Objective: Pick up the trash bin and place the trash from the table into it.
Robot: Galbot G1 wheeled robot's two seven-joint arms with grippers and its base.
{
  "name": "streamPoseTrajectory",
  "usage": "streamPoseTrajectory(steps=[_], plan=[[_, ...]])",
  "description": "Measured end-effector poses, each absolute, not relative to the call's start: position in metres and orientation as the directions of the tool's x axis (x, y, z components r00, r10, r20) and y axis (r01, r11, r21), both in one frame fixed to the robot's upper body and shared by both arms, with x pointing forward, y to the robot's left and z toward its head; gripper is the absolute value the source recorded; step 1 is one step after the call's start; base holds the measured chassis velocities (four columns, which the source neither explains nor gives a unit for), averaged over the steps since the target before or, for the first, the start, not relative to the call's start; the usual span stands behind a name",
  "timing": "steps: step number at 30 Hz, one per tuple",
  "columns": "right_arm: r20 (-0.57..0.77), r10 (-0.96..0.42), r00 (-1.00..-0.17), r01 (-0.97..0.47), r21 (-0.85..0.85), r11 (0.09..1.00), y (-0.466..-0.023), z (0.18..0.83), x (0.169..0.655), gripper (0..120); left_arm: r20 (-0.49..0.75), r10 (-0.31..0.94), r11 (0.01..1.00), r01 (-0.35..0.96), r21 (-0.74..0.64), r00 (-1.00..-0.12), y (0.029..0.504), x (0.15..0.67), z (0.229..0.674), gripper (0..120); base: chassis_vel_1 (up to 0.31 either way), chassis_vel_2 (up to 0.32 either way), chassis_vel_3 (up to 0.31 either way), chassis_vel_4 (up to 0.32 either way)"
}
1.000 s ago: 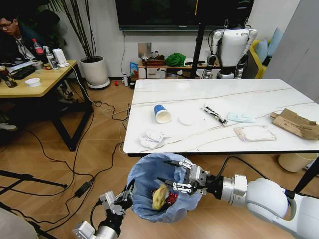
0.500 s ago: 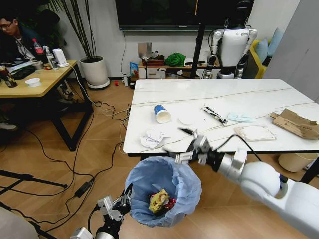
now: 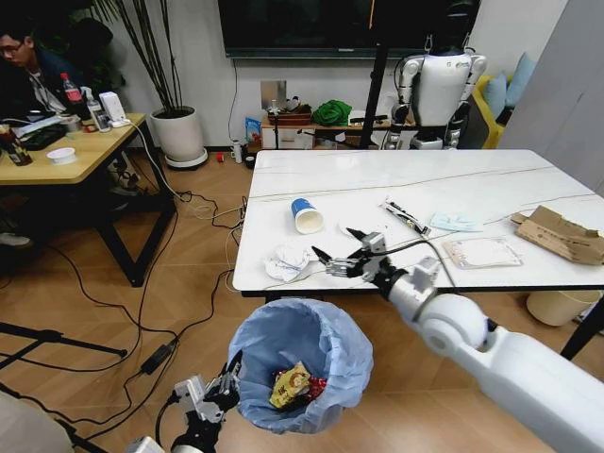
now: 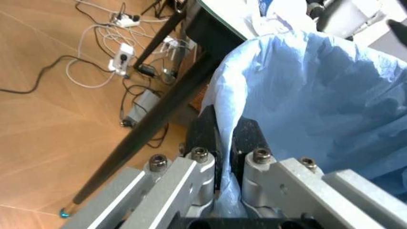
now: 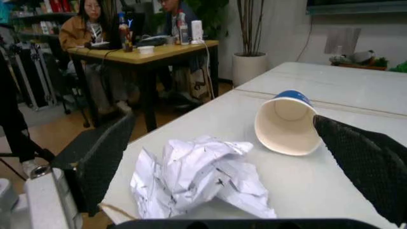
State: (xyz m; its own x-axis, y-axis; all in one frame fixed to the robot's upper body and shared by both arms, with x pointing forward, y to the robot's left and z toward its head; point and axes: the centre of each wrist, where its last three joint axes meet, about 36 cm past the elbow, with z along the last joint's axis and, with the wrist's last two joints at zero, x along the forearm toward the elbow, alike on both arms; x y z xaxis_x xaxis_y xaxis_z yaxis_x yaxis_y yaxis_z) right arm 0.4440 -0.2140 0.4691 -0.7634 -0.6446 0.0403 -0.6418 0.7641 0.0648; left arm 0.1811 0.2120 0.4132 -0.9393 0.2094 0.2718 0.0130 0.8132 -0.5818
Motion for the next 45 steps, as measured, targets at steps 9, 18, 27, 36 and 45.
streamPoseTrajectory(steps=[9,18,27,36,45], plan=[[0.055,-0.671,-0.74,-0.666,0.082,0.741,-0.179,0.457,0.467,100,0.27,0.188,0.83,0.006,-0.558,-0.944,0.222,0.175,0.422,0,0.0,0.0,0.0,0.0],[0.1,-0.677,-0.729,-0.672,0.077,0.736,-0.163,0.433,0.479,100,0.264,0.169,0.848,0.003,-0.53,-0.95,0.24,0.175,0.431,0,0.0,0.0,0.0,0.0],[0.136,-0.666,-0.734,-0.666,0.055,0.744,-0.171,0.415,0.488,100,0.26,0.166,0.843,0.0,-0.538,-0.951,0.239,0.177,0.43,0,0.0,0.0,0.0,0.0],[0.147,-0.67,-0.727,-0.671,0.055,0.74,-0.178,0.406,0.489,75,0.256,0.163,0.838,-0.003,-0.546,-0.953,0.237,0.179,0.428,0,0.0,0.0,0.0,0.0],[0.143,-0.674,-0.725,-0.675,0.051,0.736,-0.177,0.407,0.49,43,0.258,0.164,0.837,-0.004,-0.547,-0.952,0.237,0.18,0.426,0,0.0,0.0,0.0,0.0]])
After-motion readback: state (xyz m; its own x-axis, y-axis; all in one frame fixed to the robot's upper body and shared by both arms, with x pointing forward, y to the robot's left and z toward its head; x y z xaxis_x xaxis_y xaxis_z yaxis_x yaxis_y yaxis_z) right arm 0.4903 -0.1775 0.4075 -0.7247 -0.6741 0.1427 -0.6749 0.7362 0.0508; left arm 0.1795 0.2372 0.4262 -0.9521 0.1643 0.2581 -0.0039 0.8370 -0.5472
